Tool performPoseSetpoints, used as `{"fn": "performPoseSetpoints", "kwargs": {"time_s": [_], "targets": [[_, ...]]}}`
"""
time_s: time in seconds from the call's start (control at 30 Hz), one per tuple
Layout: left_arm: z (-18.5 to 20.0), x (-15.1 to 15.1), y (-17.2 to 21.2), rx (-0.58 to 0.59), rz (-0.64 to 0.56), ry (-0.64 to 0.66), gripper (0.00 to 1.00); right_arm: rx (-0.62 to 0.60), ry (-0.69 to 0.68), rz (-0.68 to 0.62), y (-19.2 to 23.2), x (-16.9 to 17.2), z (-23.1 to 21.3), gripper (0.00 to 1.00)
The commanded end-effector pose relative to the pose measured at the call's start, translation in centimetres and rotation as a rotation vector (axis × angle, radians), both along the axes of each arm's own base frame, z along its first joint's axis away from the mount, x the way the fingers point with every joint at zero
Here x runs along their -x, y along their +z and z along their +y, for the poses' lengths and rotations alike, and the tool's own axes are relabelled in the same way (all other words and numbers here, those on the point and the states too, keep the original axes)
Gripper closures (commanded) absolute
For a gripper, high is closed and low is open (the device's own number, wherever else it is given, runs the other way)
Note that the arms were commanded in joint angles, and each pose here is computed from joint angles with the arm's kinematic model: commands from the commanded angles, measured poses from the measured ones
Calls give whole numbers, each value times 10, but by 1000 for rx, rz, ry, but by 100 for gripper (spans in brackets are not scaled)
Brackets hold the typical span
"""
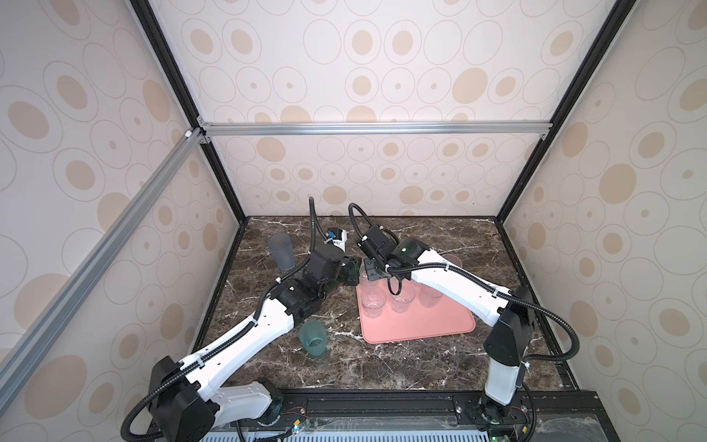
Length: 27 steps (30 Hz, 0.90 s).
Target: Place the glasses into the tray
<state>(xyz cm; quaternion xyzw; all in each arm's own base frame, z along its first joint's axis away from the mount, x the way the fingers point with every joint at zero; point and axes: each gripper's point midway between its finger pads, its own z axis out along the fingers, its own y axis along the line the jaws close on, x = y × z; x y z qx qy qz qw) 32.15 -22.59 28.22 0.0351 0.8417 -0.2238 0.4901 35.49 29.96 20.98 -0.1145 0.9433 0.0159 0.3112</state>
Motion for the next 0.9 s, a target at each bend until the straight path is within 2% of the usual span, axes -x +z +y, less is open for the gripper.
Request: {"fn": "performPoseSetpoints", "kwargs": {"time_s": [0.0, 0.27, 0.57, 0.67, 0.77, 0.87], "targets": [[15, 1, 21, -44, -84, 39, 61, -36, -35, -47, 40, -3, -28, 98], [36, 3, 19, -151, -174, 80, 51, -122, -167, -13, 55, 0, -113, 98], [44, 3, -1, -248, -236, 77, 50, -147, -418, 29, 44, 12, -244, 98], [41, 3, -7, -240, -238, 66, 50, -138, -511, 42, 32, 16, -279, 98], [34, 3, -20, -215, -208, 40, 50, -134, -587, 83, 10, 18, -300, 97], [28, 2, -27, -193, -185, 22, 50, -140, -602, 131, -12, 19, -300, 97]]}}
